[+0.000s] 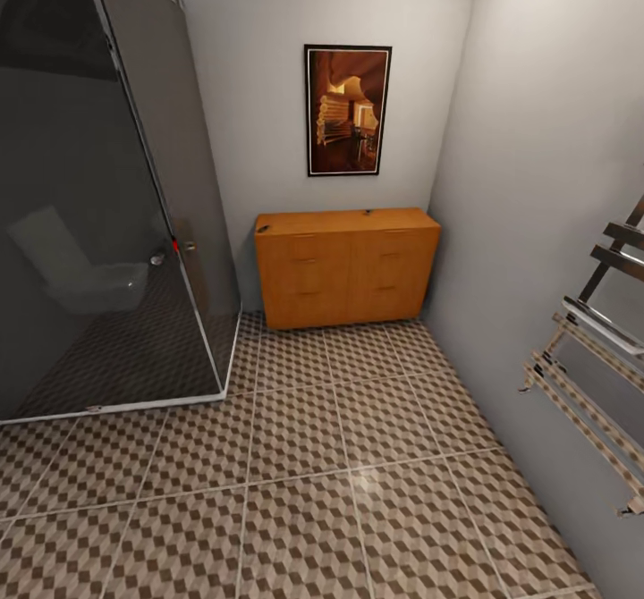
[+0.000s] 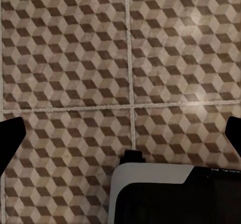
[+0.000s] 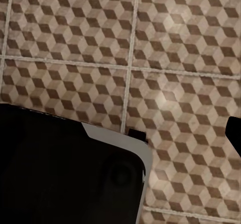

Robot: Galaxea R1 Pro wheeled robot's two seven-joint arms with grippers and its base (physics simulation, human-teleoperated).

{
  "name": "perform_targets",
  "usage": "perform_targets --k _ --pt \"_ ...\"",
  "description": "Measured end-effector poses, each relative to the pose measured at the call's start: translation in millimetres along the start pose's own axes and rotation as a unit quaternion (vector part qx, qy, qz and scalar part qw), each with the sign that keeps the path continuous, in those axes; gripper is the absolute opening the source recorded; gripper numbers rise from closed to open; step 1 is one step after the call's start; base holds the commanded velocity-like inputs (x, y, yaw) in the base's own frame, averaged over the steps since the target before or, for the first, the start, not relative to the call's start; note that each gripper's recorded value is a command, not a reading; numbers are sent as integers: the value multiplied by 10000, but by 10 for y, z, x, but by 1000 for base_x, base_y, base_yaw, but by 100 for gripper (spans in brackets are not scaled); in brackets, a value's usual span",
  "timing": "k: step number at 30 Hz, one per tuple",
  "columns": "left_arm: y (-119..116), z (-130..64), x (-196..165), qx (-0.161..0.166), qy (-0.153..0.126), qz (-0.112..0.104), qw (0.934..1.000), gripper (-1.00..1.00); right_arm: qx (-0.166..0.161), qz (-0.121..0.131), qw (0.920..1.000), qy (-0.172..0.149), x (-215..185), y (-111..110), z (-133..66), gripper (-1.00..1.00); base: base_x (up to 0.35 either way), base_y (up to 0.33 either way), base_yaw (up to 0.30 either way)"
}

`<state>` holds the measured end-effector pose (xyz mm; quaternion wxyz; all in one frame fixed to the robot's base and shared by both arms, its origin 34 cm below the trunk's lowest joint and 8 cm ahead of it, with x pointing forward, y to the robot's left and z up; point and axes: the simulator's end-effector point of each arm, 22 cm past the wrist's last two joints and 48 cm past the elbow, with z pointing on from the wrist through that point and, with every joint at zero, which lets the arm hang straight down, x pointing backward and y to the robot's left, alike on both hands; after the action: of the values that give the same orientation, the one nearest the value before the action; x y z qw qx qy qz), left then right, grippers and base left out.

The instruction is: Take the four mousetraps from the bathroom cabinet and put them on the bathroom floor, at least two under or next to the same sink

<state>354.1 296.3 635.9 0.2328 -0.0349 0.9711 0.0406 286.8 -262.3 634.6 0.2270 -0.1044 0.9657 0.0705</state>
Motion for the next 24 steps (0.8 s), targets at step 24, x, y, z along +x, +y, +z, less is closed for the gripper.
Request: perform_targets --k 24 --pt "6 -2 13 -7 15 3 10000 100 -2 0 10000 0 -1 1 0 100 141 0 0"
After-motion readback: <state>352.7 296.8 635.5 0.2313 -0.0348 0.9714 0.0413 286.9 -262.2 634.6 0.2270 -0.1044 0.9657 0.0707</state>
